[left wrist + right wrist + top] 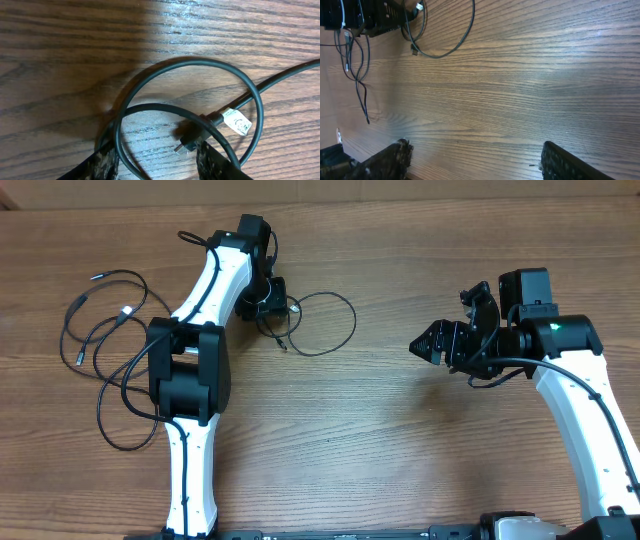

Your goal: Untangle cables

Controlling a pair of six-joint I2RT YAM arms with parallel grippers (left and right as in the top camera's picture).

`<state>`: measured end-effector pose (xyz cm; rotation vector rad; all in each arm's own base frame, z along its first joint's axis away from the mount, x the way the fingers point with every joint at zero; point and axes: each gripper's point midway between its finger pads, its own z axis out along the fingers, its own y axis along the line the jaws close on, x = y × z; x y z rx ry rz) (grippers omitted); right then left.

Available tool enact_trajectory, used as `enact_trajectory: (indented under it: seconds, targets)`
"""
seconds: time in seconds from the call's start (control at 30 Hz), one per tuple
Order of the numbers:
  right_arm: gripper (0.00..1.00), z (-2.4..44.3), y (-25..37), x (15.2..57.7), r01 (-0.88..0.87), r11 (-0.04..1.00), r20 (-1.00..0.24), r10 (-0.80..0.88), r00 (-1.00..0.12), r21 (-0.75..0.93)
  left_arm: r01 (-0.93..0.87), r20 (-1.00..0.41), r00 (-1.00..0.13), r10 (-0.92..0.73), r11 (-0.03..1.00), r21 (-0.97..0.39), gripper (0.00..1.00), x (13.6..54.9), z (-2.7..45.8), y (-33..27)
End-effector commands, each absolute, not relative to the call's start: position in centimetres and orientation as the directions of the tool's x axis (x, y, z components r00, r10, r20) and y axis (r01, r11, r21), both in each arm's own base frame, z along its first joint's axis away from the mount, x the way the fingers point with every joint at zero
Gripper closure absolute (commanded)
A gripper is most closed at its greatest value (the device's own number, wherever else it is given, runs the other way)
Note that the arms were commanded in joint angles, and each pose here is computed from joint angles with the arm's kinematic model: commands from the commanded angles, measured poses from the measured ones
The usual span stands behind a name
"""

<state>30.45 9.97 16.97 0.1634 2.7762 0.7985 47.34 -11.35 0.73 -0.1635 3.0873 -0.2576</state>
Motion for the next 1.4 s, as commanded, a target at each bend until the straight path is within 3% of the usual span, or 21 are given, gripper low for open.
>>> enact_trajectory:
  seconds: [0.0, 0.17, 0.63, 1.0, 1.37]
  targets:
    - [0.19, 18.0, 10.0, 30.8, 0.013, 0.845, -0.241, 0.167, -0.956, 0.534, -0.111, -0.014, -0.993, -0.114, 0.981, -0.157, 0.52, 46.6, 0.7, -11.3]
    - [0.19, 18.0, 10.0, 30.8, 0.014, 0.845, -0.241, 0.167, -0.956, 0.534, -0.111, -0.012, -0.993, -0.114, 0.982, -0.156, 0.57, 46.6, 0.7, -11.3]
    - [0.19, 18.0, 10.0, 30.8, 0.014, 0.845, -0.241, 0.167, -0.956, 0.534, -0.114, 0.02, -0.993, -0.112, 0.983, -0.146, 0.86, 45.8, 0.7, -11.0]
    - [0.19, 18.0, 10.0, 30.8, 0.014, 0.845, -0.239, 0.167, -0.956, 0.534, -0.114, 0.0, -0.993, -0.115, 0.983, -0.142, 0.96, 46.3, 1.1, -10.9]
    - [0.18, 18.1, 10.0, 31.3, 0.005, 0.848, -0.26, 0.169, -0.951, 0.53, 0.057, -0.256, -0.965, -0.052, 0.914, -0.401, 0.96, 50.4, 13.9, -14.8]
